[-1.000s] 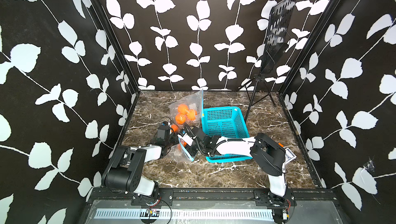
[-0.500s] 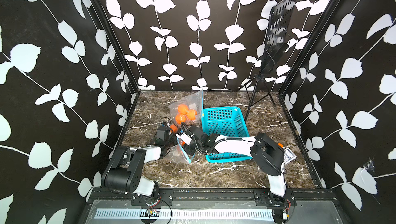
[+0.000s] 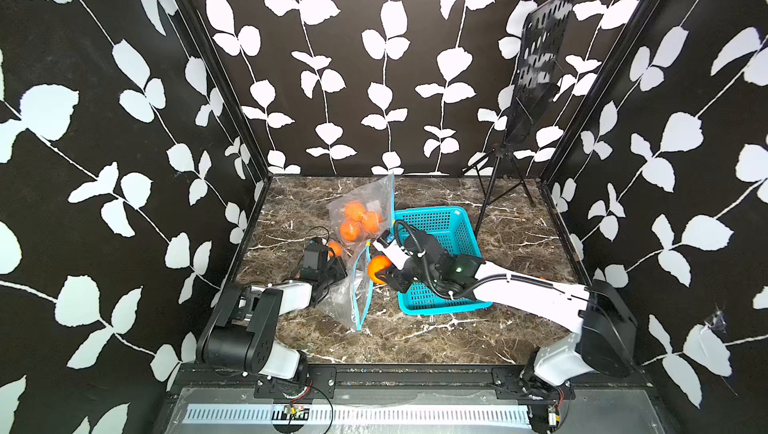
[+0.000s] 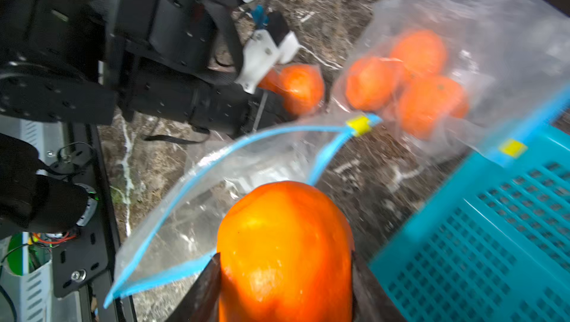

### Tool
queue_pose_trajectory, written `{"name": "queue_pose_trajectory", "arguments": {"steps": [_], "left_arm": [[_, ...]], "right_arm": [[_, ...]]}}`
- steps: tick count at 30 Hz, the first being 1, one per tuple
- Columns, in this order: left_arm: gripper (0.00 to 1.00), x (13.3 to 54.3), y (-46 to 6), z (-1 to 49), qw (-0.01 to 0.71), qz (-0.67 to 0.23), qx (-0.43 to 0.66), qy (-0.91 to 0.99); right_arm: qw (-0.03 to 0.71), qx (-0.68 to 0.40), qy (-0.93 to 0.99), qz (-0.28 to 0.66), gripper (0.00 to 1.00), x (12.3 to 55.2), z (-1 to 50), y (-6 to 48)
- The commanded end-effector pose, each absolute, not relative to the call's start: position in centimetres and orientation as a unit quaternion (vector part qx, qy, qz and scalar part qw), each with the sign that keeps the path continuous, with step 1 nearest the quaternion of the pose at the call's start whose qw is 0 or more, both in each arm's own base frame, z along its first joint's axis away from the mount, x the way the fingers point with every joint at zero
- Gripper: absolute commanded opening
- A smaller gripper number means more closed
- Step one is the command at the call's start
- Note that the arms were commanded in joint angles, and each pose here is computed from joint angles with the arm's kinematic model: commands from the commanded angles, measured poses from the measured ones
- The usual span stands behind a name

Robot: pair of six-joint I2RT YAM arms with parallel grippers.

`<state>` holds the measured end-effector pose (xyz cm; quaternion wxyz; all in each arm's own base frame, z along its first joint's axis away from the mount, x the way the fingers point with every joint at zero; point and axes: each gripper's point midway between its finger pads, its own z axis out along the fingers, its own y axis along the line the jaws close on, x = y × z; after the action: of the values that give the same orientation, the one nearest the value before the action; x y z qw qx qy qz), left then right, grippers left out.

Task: Open the zip-top bag and take out the orange
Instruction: Place the orange in the basket.

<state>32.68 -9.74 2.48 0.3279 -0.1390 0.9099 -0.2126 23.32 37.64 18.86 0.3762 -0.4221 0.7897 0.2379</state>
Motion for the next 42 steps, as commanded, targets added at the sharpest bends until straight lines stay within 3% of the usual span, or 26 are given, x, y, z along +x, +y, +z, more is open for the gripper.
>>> {"name": "queue_pose_trajectory", "arguments": {"steps": [1,6,10,13,15,19,21,25,29,30,31,36,37,42], "left_arm": [[0.0,32.4,-10.4,3.8,0.33,-0.242,-0.136,0.902],[0.0,32.1,-11.8,6.8,0.346,-0.294,-0.117,0.883],[0.02,31.7,-11.8,8.4,0.354,-0.297,-0.114,0.88],[0.25,31.2,-11.9,9.2,0.358,-0.303,-0.105,0.877],[0.51,30.7,-12.1,10.2,0.368,-0.311,-0.093,0.871],[0.65,28.6,-12.1,11.4,0.379,-0.271,-0.06,0.883],[0.66,27.1,-12.9,12.2,0.381,-0.248,-0.03,0.89],[0.74,25.0,-14.9,13.9,0.392,-0.28,0.02,0.876],[0.83,23.1,-16.3,14.5,0.39,-0.276,0.073,0.875],[0.95,22.8,-16.6,14.6,0.391,-0.278,0.083,0.874],[0.99,22.6,-16.9,14.6,0.389,-0.277,0.092,0.874],[0.99,21.8,-18.7,13.6,0.375,-0.267,0.135,0.877],[0.99,21.9,-18.7,13.3,0.376,-0.254,0.141,0.88],[0.85,22.3,-18.9,12.9,0.375,-0.228,0.148,0.887]], "right_arm": [[0.404,-0.369,0.821,0.161,0.36,24.9,19.7,33.3],[0.371,-0.324,0.87,0.02,0.35,25.9,17.3,27.6],[0.325,-0.332,0.885,-0.043,0.35,26.1,14.4,26.2],[0.317,-0.327,0.887,-0.077,0.35,26.7,13.2,25.9],[0.308,-0.338,0.886,-0.072,0.37,26.6,12.2,26.6],[0.29,-0.355,0.888,-0.048,0.46,26.4,9.9,27.8],[0.288,-0.354,0.889,-0.027,0.5,26.4,9.3,28.5],[0.262,-0.358,0.896,0.033,0.55,25.2,8.1,29.7],[0.251,-0.356,0.897,0.069,0.65,24.2,7.8,30.1],[0.253,-0.351,0.9,0.06,0.69,24.4,7.6,29.6],[0.255,-0.348,0.901,0.052,0.73,24.6,7.5,29.3],[0.283,-0.348,0.892,0.058,0.9,25.2,9.1,29.4],[0.293,-0.35,0.888,0.061,0.98,25.5,9.5,29.5],[0.364,-0.337,0.863,0.095,0.99,27.1,12.5,30.2]]}}
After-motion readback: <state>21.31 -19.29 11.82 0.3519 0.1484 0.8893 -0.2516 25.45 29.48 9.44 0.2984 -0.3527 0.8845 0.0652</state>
